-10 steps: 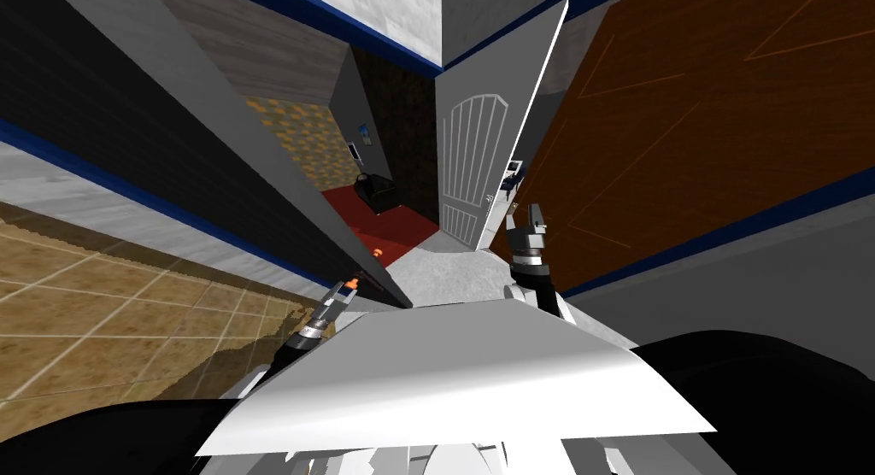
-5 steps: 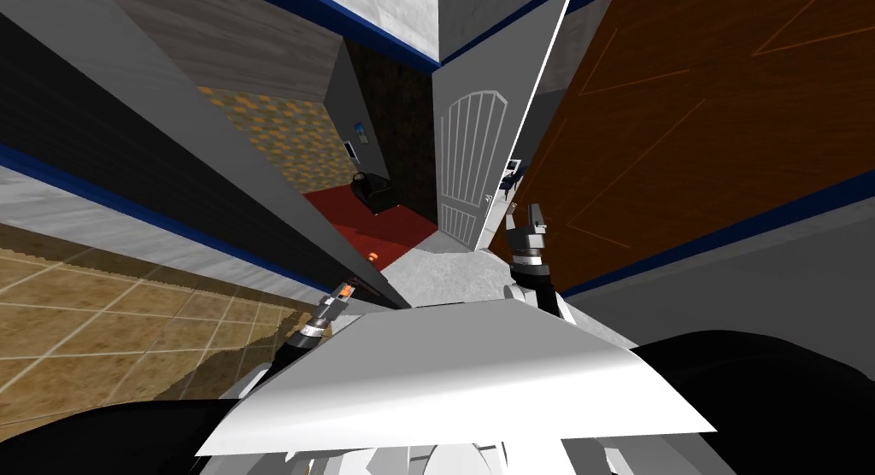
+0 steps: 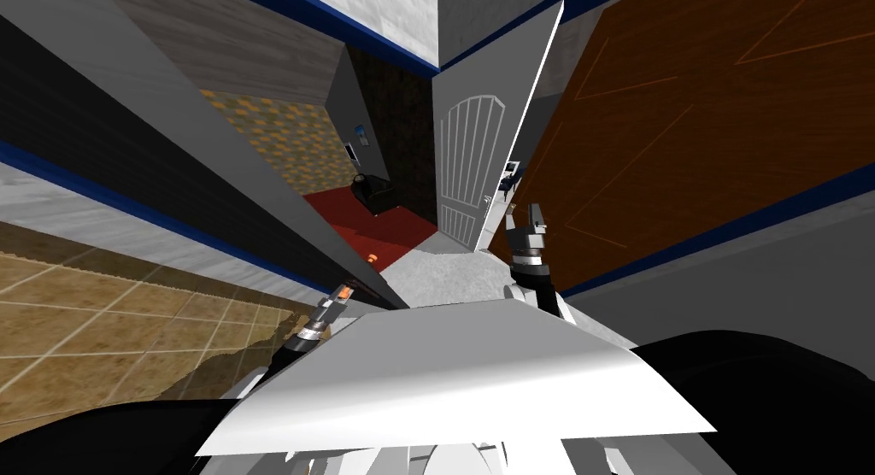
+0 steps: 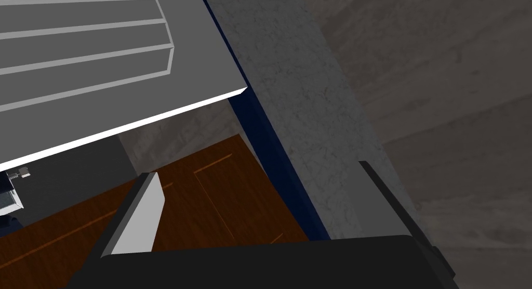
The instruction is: Pull the door open
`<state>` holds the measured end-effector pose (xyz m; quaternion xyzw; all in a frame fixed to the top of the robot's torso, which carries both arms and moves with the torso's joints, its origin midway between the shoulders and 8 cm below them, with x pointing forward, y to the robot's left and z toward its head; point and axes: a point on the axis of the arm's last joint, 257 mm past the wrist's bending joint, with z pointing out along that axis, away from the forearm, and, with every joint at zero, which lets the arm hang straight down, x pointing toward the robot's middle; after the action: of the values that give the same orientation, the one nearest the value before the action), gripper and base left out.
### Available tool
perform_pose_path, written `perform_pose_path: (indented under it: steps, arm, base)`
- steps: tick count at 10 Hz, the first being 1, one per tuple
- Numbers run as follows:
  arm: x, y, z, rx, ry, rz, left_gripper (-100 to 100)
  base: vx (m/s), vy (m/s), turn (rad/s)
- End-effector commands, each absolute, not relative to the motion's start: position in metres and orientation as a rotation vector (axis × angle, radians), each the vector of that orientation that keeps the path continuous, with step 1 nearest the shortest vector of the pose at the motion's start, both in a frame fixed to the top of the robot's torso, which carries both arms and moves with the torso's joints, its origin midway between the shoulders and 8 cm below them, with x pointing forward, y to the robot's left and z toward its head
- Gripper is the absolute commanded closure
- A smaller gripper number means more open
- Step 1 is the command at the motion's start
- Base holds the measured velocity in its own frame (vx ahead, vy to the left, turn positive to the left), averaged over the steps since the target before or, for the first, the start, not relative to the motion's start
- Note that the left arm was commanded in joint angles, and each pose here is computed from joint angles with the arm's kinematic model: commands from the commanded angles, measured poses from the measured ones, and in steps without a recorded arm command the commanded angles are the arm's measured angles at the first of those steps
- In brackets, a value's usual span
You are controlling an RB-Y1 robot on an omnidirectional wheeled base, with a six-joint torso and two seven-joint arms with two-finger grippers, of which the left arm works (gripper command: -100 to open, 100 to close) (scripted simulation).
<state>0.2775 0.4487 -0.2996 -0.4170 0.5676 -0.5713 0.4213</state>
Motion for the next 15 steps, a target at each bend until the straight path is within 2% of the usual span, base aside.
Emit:
perform_pose_path:
  steps: [1, 15]
  arm:
    - [0.269, 0.446, -0.3, -1.031, 1.427, -1.444, 100]
    - [0.197, 0.447, -0.303, -0.964, 1.475, -1.51, 100]
  base:
    - [0.029, -0.006, -0.036]
    - [0.015, 0.003, -0.036]
